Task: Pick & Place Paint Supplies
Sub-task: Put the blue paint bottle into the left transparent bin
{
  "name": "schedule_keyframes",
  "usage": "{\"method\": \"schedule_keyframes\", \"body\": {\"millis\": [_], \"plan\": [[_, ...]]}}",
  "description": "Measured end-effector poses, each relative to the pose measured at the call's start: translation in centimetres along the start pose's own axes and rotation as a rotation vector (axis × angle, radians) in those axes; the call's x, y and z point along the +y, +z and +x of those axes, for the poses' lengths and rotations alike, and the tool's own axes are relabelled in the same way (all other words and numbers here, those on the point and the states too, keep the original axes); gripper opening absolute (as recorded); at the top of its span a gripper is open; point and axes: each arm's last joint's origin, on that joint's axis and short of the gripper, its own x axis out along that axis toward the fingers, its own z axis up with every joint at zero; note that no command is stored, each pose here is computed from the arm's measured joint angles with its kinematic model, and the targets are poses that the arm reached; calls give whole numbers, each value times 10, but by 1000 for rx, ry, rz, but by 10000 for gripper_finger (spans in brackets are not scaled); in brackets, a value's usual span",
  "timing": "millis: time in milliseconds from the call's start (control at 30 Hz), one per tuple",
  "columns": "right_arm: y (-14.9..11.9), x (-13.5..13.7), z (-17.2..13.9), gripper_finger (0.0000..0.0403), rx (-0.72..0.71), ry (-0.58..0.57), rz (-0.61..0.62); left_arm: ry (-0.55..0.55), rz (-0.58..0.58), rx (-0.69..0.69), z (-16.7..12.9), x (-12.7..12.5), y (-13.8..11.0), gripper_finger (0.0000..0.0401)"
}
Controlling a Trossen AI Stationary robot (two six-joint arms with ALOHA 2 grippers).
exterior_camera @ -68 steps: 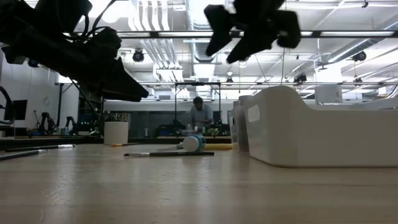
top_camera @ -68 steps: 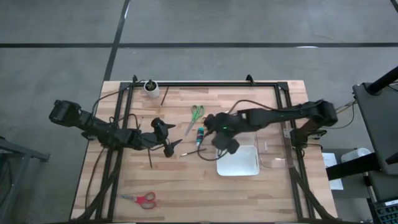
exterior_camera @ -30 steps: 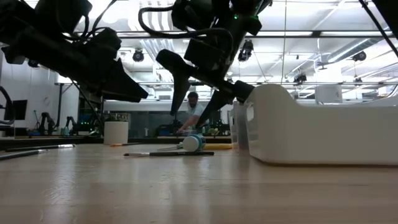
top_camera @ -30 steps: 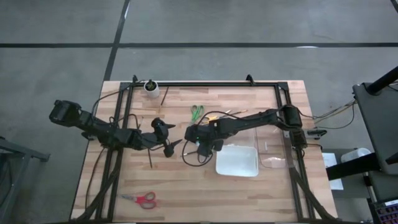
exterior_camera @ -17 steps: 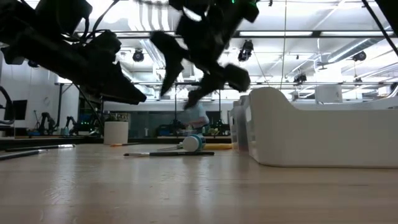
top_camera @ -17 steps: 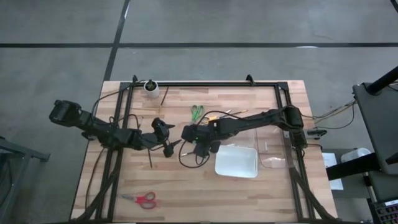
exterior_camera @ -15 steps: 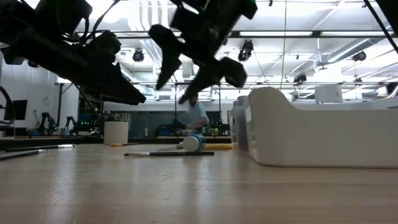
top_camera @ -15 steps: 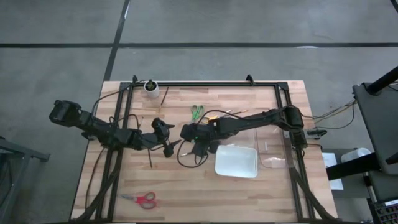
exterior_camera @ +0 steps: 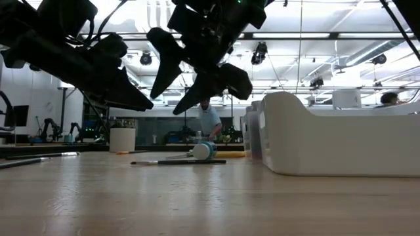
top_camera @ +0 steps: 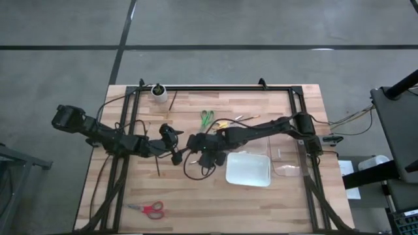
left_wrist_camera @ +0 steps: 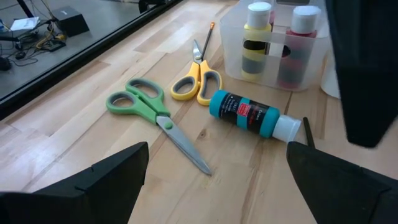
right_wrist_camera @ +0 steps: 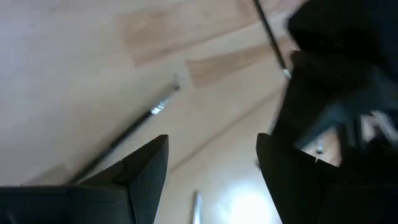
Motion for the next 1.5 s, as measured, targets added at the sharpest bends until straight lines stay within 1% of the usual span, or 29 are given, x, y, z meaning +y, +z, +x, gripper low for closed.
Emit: {"method": "schedule_keyframes", "body": {"millis": [200,367,467,533,633,833,933,1133,1267,1500], "plan": [[-1,8,21,242,4,18,-16,1,1,2,0,0,0,388],[-7,15,36,242,40,54,-29,0,1,2,0,0,0,388],[-10,14,36,242,82,39,-26,0,1,2,0,0,0,388],[-12,14,35,242,113,34,-47,0,1,2,0,0,0,388],[-14,17,34,242,152,69,-76,1,1,2,0,0,0,388],[-17,23,33,242,180,136,-81,0,1,2,0,0,0,388],[-17,24,33,242,187,142,-86,1,1,1,0,0,0,388],[-20,26,31,242,250,168,-160,0,1,1,0,0,0,388],[-22,29,31,242,263,197,-164,1,1,1,0,0,0,388],[-18,33,30,242,269,212,-151,0,0,0,0,0,0,388]]}}
